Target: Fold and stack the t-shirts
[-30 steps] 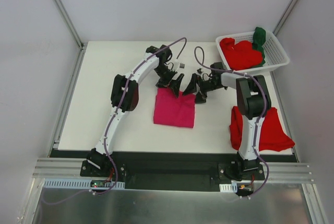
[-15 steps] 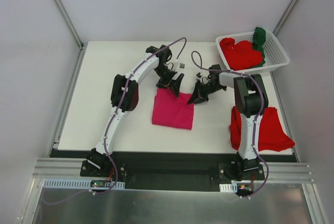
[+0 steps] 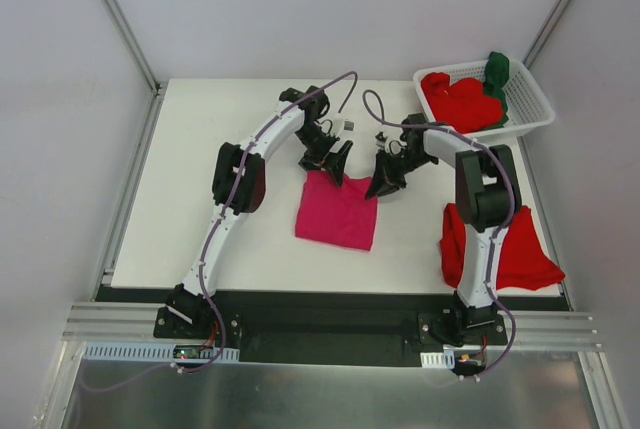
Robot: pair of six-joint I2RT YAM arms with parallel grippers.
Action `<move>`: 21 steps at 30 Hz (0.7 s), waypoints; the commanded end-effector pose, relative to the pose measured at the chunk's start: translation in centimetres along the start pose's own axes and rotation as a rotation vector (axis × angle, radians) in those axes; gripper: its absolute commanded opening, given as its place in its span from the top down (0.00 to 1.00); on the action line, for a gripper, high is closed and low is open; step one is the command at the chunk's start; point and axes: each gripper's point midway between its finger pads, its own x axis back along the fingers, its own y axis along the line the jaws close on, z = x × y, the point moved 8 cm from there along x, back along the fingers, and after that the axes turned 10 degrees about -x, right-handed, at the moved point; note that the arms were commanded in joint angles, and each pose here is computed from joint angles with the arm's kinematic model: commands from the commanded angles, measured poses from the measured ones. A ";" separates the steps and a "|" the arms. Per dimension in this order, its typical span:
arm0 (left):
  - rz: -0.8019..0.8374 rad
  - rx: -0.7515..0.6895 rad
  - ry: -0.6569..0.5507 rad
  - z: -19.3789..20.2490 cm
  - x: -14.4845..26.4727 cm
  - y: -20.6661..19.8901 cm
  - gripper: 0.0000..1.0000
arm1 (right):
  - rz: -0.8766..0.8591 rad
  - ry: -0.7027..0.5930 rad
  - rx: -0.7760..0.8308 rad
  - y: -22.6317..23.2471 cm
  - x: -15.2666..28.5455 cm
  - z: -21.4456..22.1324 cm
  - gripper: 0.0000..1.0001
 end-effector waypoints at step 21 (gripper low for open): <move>-0.084 -0.165 -0.036 -1.7 1.8 -3.3 0.01 | 0.147 0.125 0.270 0.2 14.0 11.8 0.99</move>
